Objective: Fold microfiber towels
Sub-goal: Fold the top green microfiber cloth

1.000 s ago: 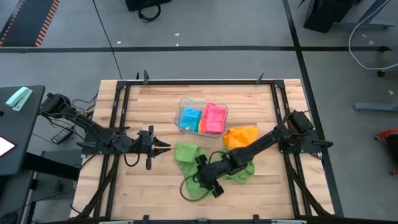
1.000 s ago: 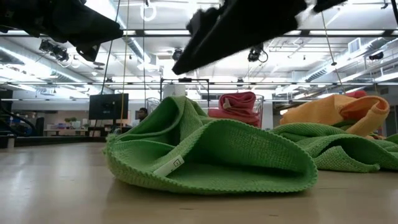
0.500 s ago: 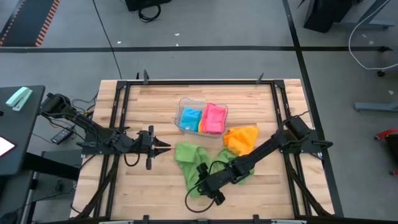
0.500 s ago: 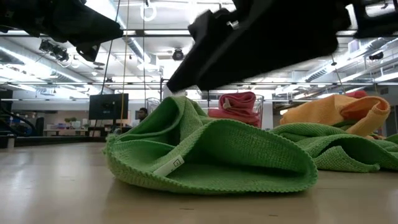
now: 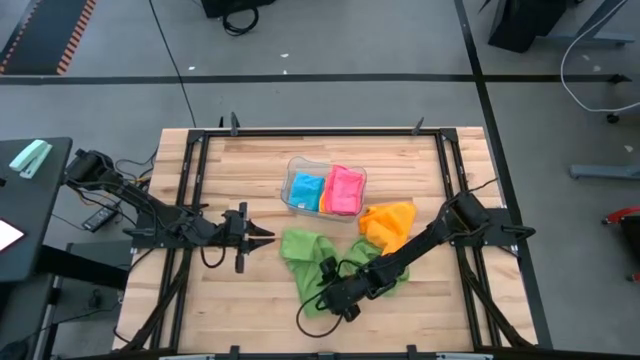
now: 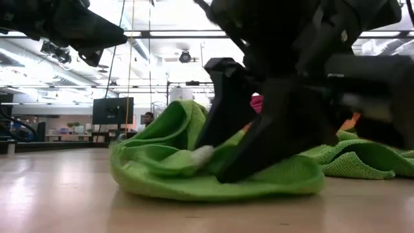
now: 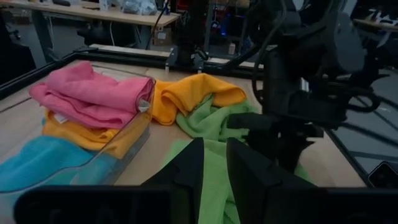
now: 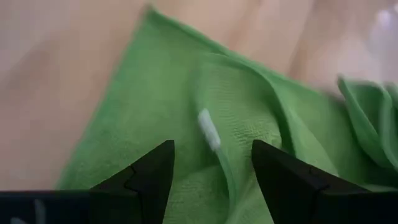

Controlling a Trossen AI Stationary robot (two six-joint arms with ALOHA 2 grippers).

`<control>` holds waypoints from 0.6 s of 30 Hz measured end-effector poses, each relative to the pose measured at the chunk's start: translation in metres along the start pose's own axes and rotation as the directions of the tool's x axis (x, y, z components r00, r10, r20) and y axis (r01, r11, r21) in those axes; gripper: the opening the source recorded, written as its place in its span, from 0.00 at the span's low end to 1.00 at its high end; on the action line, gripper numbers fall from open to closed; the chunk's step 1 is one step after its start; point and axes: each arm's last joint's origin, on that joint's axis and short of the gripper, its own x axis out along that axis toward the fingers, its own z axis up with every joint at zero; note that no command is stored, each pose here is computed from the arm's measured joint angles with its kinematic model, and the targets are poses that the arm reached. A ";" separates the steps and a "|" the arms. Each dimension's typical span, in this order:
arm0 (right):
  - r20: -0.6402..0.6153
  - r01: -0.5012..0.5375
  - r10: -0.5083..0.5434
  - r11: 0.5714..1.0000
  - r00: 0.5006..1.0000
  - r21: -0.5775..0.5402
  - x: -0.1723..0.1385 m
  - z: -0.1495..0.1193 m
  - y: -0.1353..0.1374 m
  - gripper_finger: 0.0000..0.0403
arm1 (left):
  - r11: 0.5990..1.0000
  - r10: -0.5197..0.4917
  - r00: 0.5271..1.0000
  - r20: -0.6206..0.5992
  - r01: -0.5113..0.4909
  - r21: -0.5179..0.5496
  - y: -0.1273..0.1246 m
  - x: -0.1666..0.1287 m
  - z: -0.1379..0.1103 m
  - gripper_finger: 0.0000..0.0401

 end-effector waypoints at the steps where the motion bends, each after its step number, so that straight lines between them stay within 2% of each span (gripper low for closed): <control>1: -0.012 0.010 -0.010 1.000 1.000 -0.004 -0.001 -0.001 0.000 0.55 | 1.000 0.001 1.000 -0.004 -0.001 0.002 0.000 0.000 0.000 0.20; 5: -0.050 0.052 -0.053 0.998 0.997 -0.018 -0.001 -0.004 0.000 0.45 | 1.000 0.001 1.000 -0.003 -0.001 0.002 0.000 0.000 0.000 0.20; 14: -0.055 0.062 -0.061 0.998 0.997 0.009 -0.009 -0.001 -0.004 0.04 | 1.000 0.001 1.000 -0.002 -0.001 0.001 0.000 0.000 0.000 0.18; 18: 0.013 0.060 -0.061 0.996 0.998 0.067 -0.028 0.012 -0.011 0.02 | 1.000 0.000 1.000 -0.002 0.000 0.001 0.000 0.000 0.000 0.19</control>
